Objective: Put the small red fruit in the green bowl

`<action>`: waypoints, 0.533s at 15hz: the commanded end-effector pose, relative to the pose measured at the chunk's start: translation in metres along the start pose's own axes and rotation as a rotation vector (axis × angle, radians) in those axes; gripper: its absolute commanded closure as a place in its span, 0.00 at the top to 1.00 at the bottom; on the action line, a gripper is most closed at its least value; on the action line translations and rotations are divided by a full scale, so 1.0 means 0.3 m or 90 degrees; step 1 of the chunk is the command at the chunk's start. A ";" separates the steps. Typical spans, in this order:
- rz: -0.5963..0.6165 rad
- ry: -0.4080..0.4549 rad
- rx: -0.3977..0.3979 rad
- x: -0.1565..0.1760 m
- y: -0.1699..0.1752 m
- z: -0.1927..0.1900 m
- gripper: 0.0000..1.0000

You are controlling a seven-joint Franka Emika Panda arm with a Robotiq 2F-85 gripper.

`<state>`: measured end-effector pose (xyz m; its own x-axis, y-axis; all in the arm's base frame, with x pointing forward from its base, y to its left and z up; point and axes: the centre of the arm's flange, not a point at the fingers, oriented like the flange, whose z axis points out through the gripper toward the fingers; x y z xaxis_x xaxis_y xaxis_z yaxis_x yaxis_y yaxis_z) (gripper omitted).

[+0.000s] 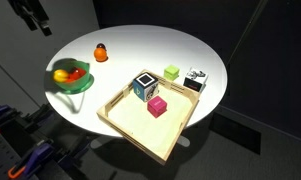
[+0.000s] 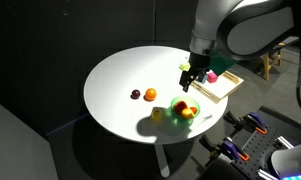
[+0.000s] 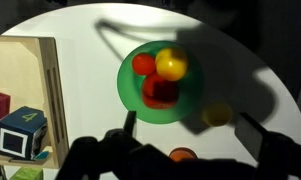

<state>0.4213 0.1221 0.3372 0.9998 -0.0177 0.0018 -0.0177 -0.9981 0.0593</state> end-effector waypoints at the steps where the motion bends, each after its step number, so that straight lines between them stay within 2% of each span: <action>1: 0.006 0.021 -0.001 -0.052 0.018 -0.090 1.00; 8: -0.008 -0.018 0.008 -0.071 0.032 -0.186 1.00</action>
<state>0.4047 0.1190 0.3768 0.9998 -0.0178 0.0017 -0.0179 -0.9980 0.0600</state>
